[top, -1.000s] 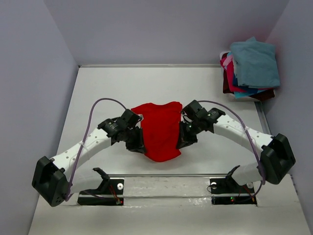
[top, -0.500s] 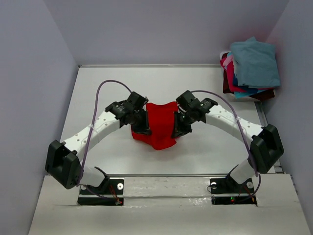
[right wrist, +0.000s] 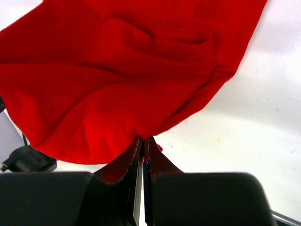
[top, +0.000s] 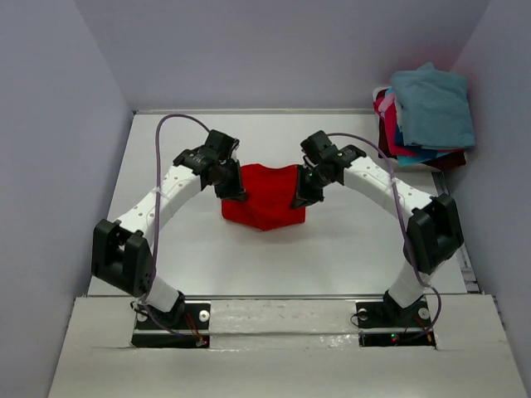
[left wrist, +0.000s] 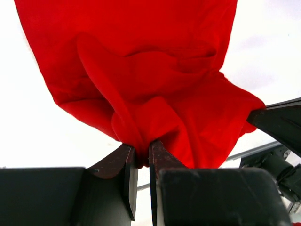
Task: Fold and stack the t-shirts
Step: Fold the tshirt
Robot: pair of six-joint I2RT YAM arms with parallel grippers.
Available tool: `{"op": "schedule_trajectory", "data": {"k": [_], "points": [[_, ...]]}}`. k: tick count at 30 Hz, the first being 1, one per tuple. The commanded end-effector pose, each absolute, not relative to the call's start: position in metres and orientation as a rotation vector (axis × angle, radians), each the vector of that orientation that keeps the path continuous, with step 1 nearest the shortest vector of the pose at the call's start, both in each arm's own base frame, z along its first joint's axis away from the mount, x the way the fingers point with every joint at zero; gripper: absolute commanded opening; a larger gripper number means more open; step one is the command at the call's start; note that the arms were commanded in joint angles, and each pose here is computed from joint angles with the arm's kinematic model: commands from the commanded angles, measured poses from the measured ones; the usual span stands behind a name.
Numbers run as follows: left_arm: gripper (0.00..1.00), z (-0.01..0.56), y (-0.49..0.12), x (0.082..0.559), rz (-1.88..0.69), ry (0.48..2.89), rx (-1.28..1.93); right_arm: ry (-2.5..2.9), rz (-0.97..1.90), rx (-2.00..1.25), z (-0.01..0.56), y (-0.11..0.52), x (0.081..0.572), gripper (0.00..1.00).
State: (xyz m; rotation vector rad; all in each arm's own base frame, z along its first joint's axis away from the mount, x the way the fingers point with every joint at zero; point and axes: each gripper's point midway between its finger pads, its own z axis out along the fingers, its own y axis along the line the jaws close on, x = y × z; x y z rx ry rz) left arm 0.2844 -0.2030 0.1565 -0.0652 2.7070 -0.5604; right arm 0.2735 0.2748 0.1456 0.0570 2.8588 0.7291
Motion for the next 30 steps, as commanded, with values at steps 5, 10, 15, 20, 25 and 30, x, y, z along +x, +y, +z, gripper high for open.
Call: {"op": "schedule_trajectory", "data": {"k": [5, 10, 15, 20, 25, 30], "points": [[0.06, 0.181, -0.207, 0.329, -0.586, 2.599, -0.033, 2.743, 0.726, 0.064, 0.169, 0.271, 0.333, 0.07], [0.06, 0.185, -0.203, 0.352, -0.573, 2.577, -0.056, 2.707, 0.721, 0.105, 0.177, 0.264, 0.369, 0.07], [0.06, 0.189, -0.203, 0.379, -0.566, 2.55, -0.067, 2.686, 0.714, 0.098, 0.183, 0.265, 0.398, 0.07], [0.06, 0.191, -0.199, 0.404, -0.555, 2.525, -0.084, 2.639, 0.727, 0.098, 0.193, 0.268, 0.427, 0.07], [0.06, 0.197, -0.19, 0.434, -0.514, 2.483, -0.125, 2.633, 0.748, 0.108, 0.184, 0.271, 0.45, 0.07], [0.05, 0.201, -0.182, 0.461, -0.503, 2.452, -0.172, 2.602, 0.779, 0.129, 0.183, 0.271, 0.477, 0.07]]}}
